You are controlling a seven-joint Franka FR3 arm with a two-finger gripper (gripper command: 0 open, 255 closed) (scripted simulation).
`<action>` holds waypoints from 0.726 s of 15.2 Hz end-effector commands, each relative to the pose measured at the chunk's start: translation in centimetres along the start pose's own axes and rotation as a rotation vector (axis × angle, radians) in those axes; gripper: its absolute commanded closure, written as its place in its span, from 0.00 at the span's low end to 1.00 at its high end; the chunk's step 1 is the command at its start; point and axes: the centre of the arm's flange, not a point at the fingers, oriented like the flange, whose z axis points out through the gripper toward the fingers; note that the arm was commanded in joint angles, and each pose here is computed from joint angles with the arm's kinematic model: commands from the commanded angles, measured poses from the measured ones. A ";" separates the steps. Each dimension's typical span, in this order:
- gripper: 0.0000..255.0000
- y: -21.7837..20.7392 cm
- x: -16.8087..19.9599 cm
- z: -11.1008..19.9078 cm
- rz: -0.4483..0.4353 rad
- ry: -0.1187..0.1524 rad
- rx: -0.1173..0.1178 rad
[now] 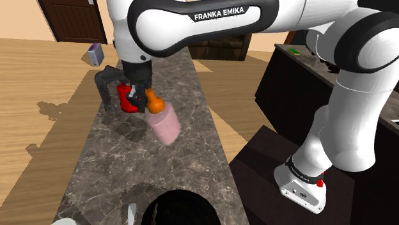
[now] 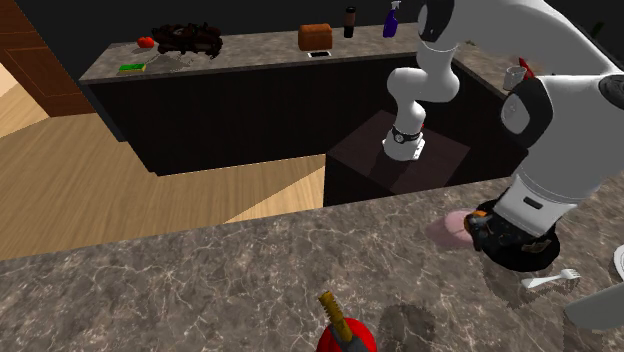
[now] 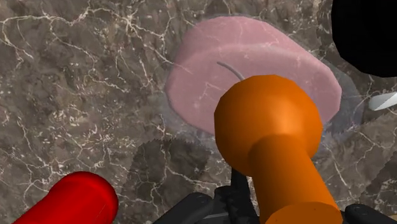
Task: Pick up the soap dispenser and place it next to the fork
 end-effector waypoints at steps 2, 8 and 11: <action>1.00 -3.8 1.2 0.9 0.001 0.001 0.000; 1.00 -10.9 3.6 3.5 0.001 0.001 0.000; 1.00 -14.4 4.8 4.8 0.001 0.001 0.000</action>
